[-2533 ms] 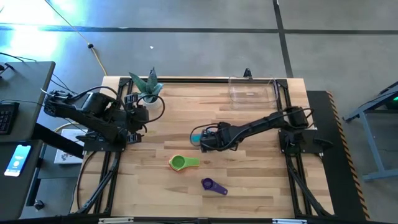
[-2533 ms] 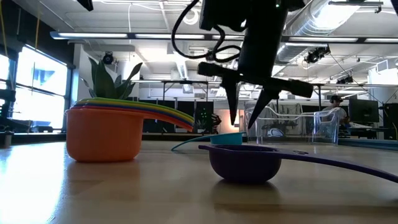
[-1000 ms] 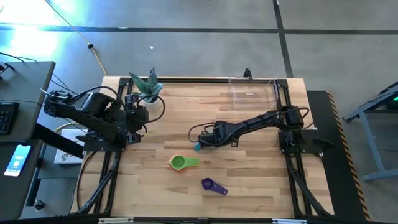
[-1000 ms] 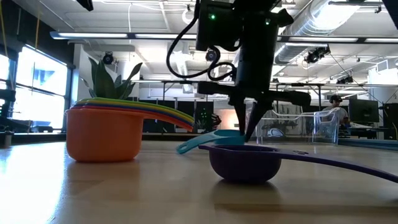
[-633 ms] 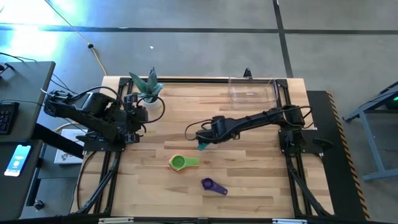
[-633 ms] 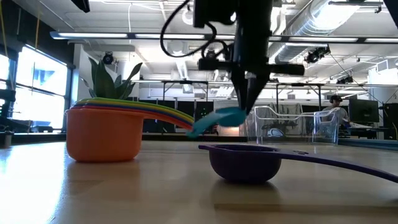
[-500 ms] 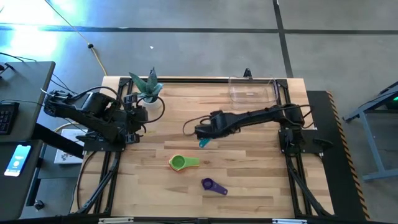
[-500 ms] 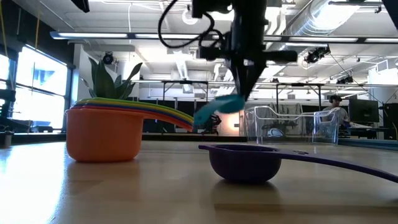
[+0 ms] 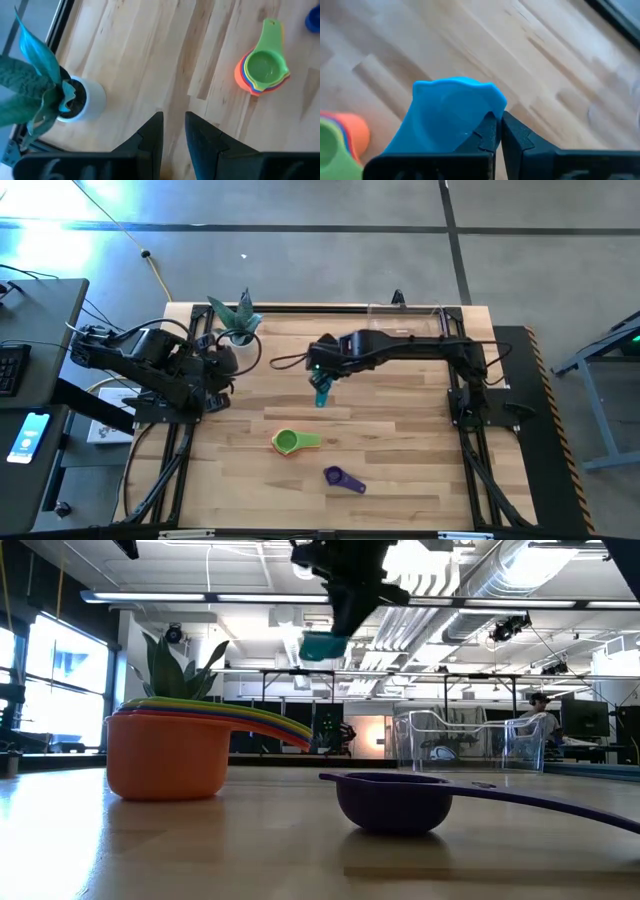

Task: Nest measuring cups in basket
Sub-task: Stack the blue measuring cup into the green measuring cup

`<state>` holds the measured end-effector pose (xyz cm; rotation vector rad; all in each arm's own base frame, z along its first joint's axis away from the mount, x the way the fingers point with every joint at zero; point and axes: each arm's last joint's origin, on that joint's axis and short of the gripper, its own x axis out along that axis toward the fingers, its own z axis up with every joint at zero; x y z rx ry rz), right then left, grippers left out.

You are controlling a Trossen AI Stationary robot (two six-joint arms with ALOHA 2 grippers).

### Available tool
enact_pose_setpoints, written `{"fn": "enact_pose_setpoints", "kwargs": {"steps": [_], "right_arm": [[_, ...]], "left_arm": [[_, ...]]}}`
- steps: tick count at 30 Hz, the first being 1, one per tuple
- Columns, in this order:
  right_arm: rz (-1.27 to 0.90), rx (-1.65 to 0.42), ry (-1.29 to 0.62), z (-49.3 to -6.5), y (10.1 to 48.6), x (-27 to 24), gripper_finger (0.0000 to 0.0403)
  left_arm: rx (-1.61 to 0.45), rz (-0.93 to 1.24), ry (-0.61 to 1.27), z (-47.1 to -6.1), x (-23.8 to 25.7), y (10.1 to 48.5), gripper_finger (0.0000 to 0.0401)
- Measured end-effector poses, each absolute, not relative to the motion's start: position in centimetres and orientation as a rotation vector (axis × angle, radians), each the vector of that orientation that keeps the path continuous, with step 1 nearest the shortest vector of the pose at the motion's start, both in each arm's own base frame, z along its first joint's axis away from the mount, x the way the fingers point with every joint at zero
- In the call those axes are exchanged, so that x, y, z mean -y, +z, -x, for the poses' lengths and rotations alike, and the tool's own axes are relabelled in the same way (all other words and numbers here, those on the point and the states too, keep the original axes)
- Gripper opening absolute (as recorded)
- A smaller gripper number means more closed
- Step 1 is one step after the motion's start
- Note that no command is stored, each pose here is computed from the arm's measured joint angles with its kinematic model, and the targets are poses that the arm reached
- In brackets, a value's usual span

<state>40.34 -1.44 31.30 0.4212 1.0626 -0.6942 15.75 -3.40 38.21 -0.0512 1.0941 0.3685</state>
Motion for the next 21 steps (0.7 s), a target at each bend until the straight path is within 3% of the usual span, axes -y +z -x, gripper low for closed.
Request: {"fn": "enact_pose_setpoints", "kwargs": {"steps": [12,21], "right_arm": [[0.029,-0.911,-0.035,-42.9,33.7,1.5,0.0001],[0.197,-0.812,0.276,-44.3,33.1,-0.3,0.0000]], "left_arm": [[-1.023,0.371,0.551,-15.7,3.4,38.2,0.0070],[-1.014,0.681,0.639,-15.7,3.7,38.1,0.0070]]}}
